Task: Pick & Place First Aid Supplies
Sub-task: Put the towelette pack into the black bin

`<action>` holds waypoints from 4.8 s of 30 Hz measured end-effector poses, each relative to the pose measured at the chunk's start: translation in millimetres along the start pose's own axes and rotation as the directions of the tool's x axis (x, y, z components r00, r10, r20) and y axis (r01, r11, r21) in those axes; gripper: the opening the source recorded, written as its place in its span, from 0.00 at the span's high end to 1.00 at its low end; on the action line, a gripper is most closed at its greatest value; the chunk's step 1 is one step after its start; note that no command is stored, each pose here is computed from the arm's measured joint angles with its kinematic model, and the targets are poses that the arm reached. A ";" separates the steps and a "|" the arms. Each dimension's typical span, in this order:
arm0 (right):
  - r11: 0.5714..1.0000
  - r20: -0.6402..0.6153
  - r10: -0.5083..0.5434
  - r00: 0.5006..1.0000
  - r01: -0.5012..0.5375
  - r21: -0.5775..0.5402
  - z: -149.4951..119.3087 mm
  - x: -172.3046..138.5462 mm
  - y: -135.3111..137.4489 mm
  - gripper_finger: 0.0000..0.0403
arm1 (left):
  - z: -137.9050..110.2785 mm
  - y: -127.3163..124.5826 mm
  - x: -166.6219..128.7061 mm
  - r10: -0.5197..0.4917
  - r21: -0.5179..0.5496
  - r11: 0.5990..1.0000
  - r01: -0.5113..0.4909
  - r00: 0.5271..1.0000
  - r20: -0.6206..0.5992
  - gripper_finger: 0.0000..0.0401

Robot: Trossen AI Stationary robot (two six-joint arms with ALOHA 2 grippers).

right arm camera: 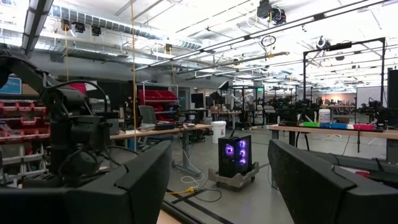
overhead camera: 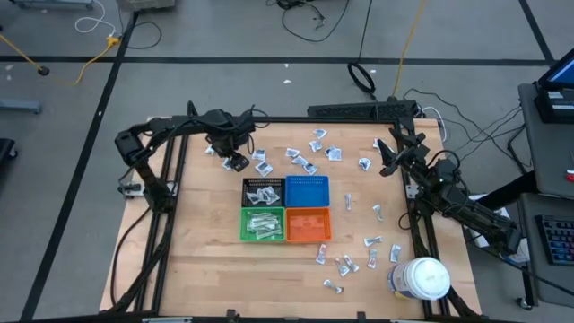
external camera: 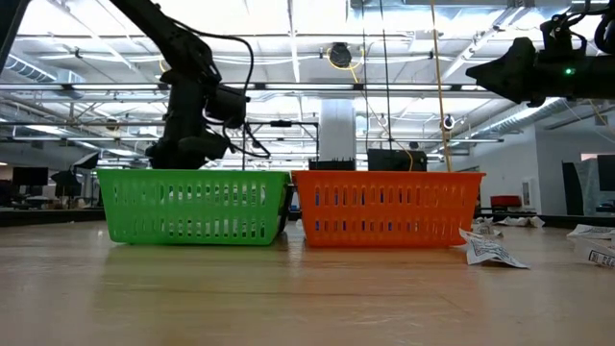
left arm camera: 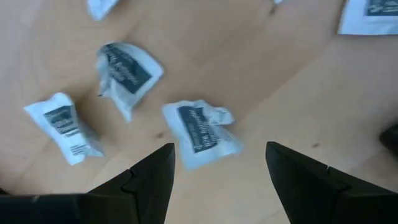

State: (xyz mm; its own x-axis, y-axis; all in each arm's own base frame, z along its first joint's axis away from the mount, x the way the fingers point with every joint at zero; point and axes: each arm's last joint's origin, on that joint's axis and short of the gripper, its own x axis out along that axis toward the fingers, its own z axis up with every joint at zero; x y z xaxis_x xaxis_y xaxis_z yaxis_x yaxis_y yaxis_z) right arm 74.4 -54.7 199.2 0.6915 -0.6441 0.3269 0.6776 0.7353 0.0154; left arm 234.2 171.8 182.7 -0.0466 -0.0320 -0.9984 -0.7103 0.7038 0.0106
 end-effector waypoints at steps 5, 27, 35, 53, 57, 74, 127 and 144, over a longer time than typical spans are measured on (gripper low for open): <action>1.000 0.000 0.000 1.000 0.000 0.000 -0.1 0.0 0.0 0.35 | 0.1 -5.8 9.3 -0.002 0.013 1.000 0.002 1.000 0.014 0.36; 1.000 0.000 0.000 1.000 0.000 0.000 0.0 0.0 0.0 0.35 | -6.5 -10.1 36.8 -0.011 0.043 0.999 0.008 0.997 0.070 0.80; 1.000 0.000 0.000 1.000 0.000 0.000 0.0 0.0 0.0 0.35 | -12.5 -5.3 18.0 -0.040 0.048 0.998 0.037 0.997 0.072 0.97; 1.000 0.000 0.000 1.000 0.000 0.000 0.0 0.0 0.0 0.35 | -13.8 -46.1 -41.6 -0.058 0.284 0.959 0.015 0.988 0.143 0.99; 1.000 0.000 0.000 1.000 0.000 0.000 0.0 0.0 0.0 0.35 | -1.7 -72.6 -52.7 -0.045 0.351 0.936 0.009 0.995 0.094 0.99; 1.000 0.000 0.000 1.000 0.000 0.000 0.0 0.0 0.0 0.35 | -2.8 -151.7 -80.7 -0.064 0.564 0.826 -0.005 0.993 0.103 0.99; 1.000 0.000 0.000 1.000 0.000 0.000 0.0 0.0 0.0 0.35 | 22.6 -109.0 -44.4 -0.045 -0.183 0.981 0.066 0.992 0.119 0.19; 1.000 0.001 0.000 1.000 0.000 0.000 0.0 0.0 0.0 0.35 | 25.7 9.8 -29.0 0.001 -0.207 0.978 0.013 0.998 0.067 0.19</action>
State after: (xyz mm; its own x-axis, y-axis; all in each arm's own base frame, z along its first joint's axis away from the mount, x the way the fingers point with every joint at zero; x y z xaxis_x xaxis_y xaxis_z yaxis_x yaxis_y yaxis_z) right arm 74.4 -54.7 199.2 0.6913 -0.6440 0.3277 0.6776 0.7353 0.0155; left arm 246.7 197.9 210.3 -0.0002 0.0160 -0.9999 -0.8409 0.5410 0.0088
